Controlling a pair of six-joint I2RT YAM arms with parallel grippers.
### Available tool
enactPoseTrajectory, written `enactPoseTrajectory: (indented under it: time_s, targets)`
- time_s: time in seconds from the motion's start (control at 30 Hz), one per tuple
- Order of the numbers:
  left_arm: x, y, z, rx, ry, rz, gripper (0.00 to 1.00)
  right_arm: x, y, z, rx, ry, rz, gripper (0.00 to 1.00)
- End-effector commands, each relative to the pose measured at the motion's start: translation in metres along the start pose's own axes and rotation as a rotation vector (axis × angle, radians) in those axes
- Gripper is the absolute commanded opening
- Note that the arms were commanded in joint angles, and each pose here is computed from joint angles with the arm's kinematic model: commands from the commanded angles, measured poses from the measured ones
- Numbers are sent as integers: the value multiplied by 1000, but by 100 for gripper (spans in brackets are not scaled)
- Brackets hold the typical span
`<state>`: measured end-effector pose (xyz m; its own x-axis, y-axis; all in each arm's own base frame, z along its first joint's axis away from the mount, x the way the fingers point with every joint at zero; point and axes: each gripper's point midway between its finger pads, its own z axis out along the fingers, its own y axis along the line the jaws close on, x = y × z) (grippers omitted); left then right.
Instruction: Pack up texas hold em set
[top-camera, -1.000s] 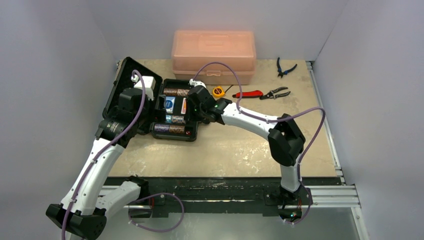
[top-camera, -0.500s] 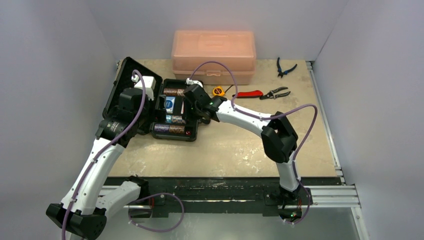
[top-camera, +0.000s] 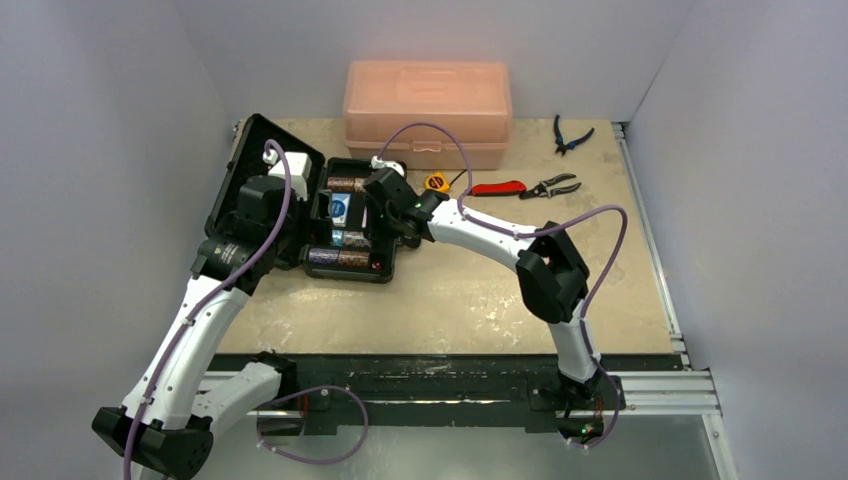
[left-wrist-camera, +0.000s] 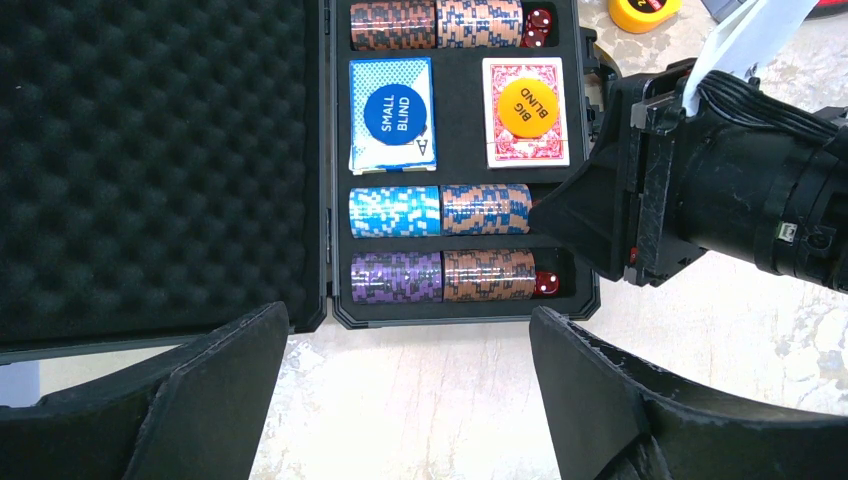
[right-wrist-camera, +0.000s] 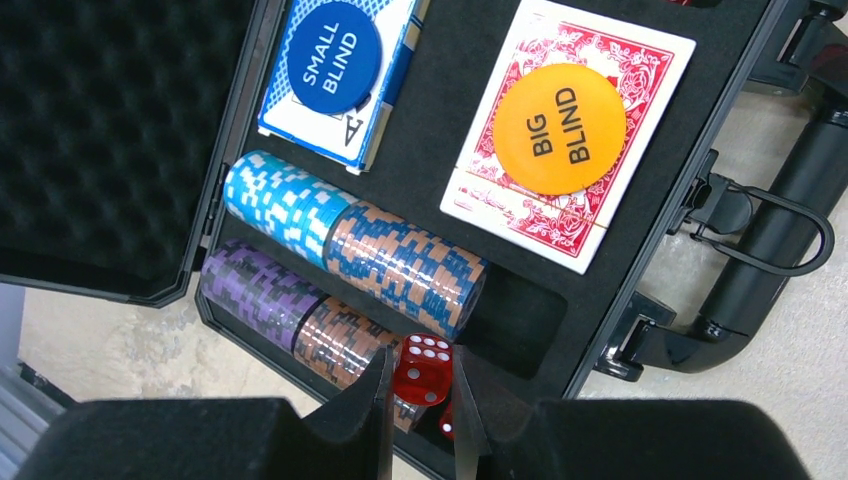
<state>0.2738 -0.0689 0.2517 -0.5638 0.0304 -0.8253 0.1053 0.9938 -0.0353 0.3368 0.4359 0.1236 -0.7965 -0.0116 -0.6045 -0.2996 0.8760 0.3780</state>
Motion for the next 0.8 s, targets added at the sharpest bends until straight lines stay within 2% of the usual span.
enactPoseTrajectory:
  time_s: [0.0,0.77]
  targets:
    - [-10,-2,0,9,-43,2,91,-14,6,-4,8,-37,18,0]
    - [-10,-1,0,0,-43,3,91,4,-24,16,133,13,38,0]
